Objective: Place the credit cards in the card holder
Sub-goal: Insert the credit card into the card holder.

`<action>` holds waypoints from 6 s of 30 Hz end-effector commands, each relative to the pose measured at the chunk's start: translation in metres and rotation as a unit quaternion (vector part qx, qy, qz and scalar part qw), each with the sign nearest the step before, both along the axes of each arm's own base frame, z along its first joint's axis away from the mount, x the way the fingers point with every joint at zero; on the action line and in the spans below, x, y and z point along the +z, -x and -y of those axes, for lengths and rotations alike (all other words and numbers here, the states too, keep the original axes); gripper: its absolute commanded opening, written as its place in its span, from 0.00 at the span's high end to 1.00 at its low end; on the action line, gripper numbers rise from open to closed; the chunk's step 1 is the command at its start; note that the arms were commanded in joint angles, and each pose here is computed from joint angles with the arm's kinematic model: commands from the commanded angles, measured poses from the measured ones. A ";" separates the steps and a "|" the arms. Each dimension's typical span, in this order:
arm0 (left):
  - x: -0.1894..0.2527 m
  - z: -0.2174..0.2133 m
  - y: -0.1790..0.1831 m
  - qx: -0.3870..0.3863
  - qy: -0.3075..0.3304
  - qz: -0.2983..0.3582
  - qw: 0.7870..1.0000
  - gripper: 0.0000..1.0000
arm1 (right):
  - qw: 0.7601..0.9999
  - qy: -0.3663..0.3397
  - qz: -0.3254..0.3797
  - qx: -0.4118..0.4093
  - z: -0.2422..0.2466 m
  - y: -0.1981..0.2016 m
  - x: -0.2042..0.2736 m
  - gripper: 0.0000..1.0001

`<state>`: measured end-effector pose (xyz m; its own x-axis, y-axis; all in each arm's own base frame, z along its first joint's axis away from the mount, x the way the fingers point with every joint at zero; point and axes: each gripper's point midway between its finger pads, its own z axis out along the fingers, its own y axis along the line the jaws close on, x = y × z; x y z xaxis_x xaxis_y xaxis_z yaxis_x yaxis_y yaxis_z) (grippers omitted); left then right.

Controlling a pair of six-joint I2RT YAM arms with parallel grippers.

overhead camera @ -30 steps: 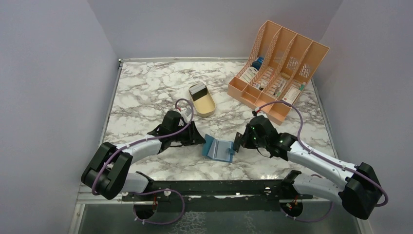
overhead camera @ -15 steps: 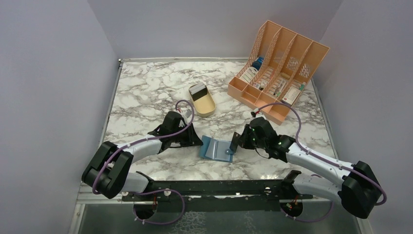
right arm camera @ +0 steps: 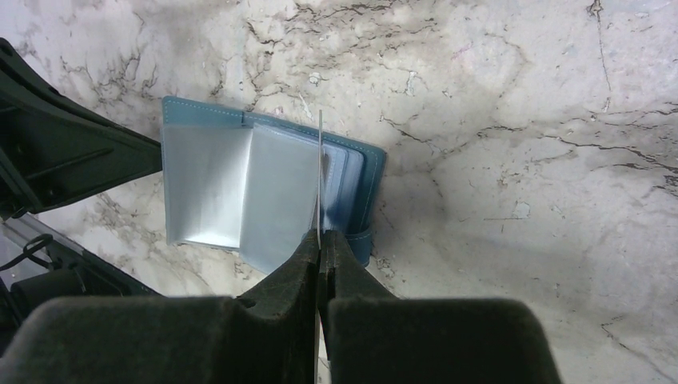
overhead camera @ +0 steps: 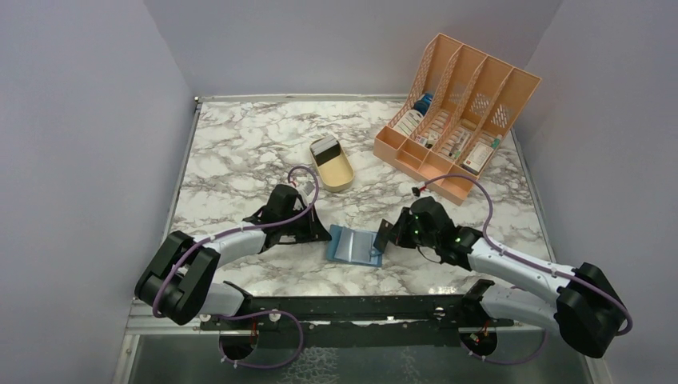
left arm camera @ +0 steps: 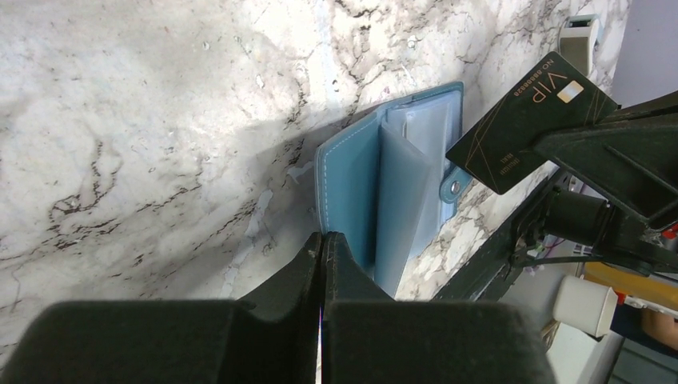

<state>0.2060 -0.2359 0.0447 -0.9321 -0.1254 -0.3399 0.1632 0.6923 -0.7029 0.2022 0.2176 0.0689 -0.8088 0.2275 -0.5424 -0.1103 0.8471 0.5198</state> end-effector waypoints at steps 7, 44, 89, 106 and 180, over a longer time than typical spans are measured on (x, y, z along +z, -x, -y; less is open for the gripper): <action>-0.007 -0.001 0.004 0.003 -0.002 -0.005 1.000 1.00 | 0.999 -0.028 0.019 -0.003 -0.004 -0.003 0.017 0.99; -0.010 0.002 0.019 0.027 0.033 -0.034 0.998 1.00 | 0.977 -0.176 -0.037 0.114 -0.076 0.011 0.015 0.99; -0.007 0.000 0.025 0.008 0.030 -0.022 0.999 0.98 | 0.986 -0.093 -0.093 0.107 -0.065 0.013 -0.024 0.99; -0.016 -0.005 0.026 0.027 0.022 -0.027 0.999 1.00 | 0.985 -0.117 -0.107 0.071 -0.061 0.018 -0.031 0.99; -0.017 -0.008 0.029 0.046 0.032 -0.039 0.998 1.00 | 0.977 -0.037 -0.152 0.143 -0.067 0.021 -0.051 0.63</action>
<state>0.1760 -0.2294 0.0269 -0.9460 -0.2186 -0.2393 0.0387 0.6568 -0.7530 0.1806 0.3064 0.0305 -0.9684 0.0068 -0.2493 -0.1830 0.6599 0.7287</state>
